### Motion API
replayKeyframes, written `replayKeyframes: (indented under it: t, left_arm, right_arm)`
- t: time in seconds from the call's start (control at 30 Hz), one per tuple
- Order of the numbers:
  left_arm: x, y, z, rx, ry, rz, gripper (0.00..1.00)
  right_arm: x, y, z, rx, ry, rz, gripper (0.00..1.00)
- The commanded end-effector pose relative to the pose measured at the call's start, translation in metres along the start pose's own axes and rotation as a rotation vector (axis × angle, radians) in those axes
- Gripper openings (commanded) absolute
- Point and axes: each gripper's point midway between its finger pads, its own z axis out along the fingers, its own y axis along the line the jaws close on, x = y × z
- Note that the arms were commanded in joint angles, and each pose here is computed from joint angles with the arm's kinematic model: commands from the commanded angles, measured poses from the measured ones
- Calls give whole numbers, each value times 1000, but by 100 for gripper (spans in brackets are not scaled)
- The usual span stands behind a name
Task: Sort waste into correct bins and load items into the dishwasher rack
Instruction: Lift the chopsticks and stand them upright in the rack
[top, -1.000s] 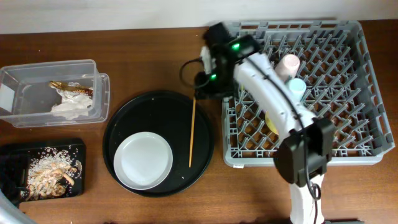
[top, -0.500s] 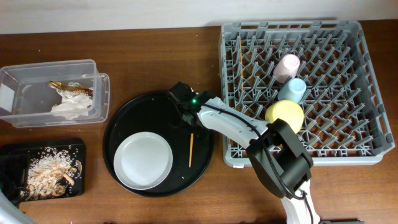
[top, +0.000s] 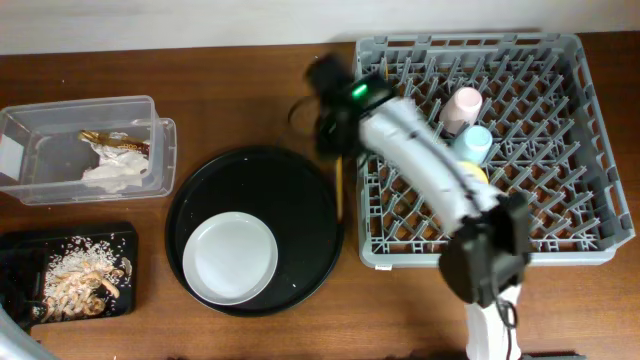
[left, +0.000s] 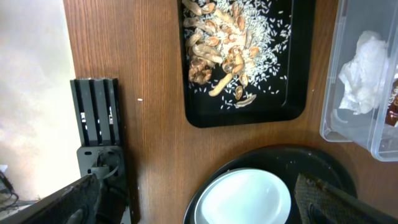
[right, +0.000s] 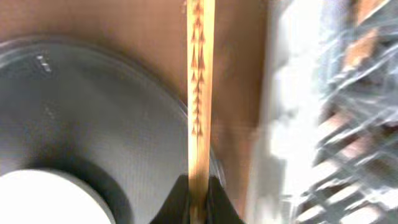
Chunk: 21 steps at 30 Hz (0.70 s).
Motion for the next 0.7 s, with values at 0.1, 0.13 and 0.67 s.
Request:
replayKeyframes:
  t: [0.1,0.13,0.67]
  left_arm:
    - [0,1,-1,2,-4,-10,99]
    - [0,1,-1,2,-4,-10,99]
    - [0,1,-1,2,-4,-10,99]
  right_arm:
    - [-46,-122,-39,79,-31,-65,4]
    - [-48,-130,-36,83,-30,-48,5]
    - [-42,-195,-96,89,-39,260,40]
